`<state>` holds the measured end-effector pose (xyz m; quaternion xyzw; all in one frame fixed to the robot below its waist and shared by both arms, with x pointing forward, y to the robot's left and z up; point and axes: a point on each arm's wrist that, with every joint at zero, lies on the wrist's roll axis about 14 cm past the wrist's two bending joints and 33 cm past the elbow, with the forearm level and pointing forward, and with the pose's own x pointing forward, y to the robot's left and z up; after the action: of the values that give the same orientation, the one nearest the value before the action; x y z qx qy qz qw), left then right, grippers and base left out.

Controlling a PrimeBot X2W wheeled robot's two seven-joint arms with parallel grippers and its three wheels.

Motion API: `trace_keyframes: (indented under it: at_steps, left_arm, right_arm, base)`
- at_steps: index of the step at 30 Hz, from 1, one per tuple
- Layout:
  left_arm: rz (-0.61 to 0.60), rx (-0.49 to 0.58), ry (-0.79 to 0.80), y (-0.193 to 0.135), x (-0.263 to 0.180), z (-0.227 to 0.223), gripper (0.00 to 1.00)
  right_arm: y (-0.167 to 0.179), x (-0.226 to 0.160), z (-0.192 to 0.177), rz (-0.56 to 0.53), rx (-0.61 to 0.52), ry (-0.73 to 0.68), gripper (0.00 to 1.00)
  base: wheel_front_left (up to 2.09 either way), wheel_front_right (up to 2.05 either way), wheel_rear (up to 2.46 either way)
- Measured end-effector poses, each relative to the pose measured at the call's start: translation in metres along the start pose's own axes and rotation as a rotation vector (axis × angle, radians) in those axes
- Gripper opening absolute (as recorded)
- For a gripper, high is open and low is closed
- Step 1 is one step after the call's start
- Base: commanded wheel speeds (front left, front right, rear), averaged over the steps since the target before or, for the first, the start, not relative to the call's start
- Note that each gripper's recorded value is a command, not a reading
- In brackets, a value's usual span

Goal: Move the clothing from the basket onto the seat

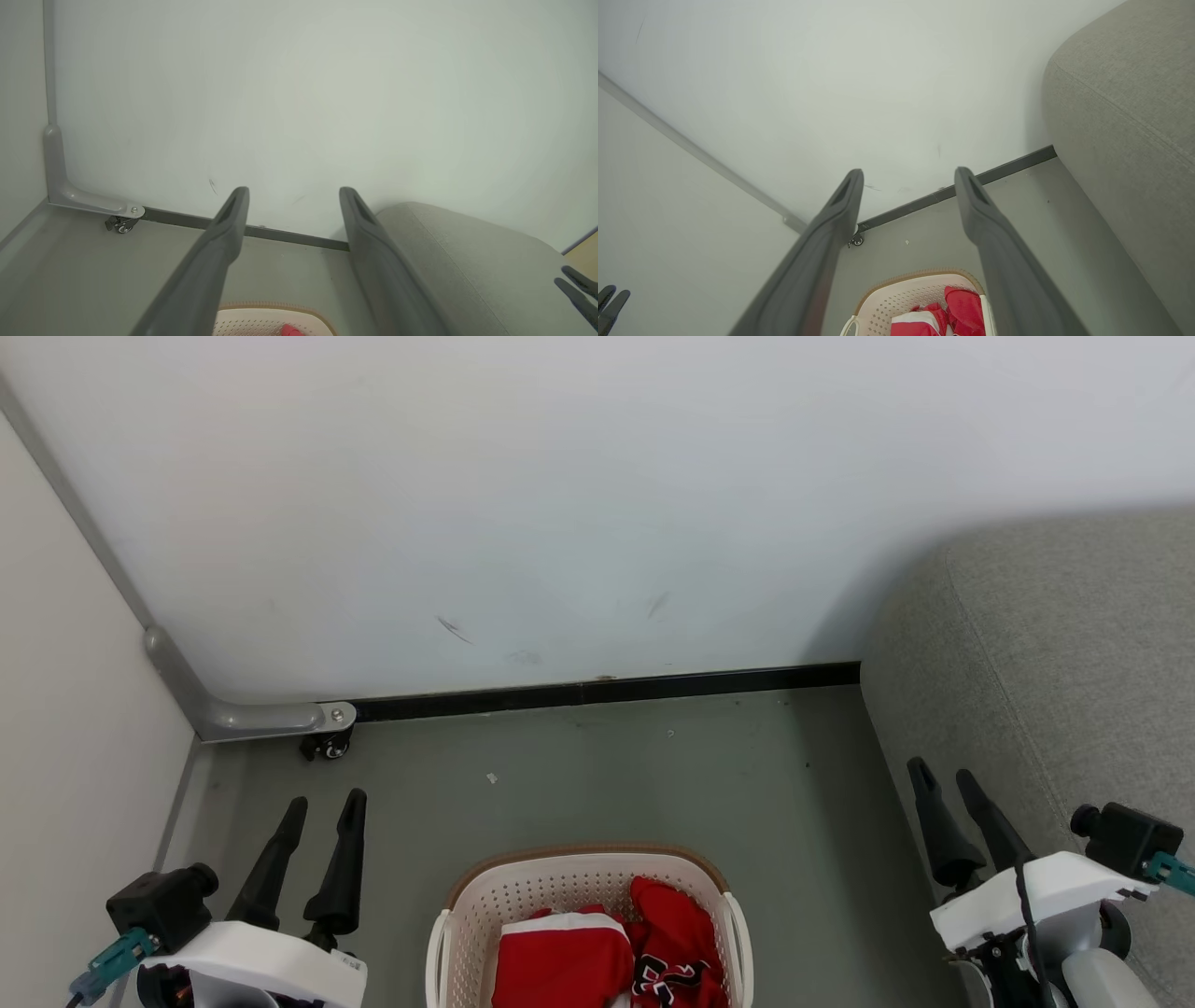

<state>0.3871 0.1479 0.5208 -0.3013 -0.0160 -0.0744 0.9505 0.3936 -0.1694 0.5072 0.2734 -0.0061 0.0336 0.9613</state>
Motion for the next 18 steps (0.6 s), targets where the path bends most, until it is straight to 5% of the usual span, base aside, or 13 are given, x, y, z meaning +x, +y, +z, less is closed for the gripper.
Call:
trace_keyframes:
  at_steps: [18]
  left_arm:
    - [-0.052,0.195,-0.057,-0.016,0.002,0.006,1.00]
  right_arm:
    - [0.027,0.008,0.015,0.103,-0.278,-0.067,1.00]
  base:
    - [0.00,0.00,0.00]
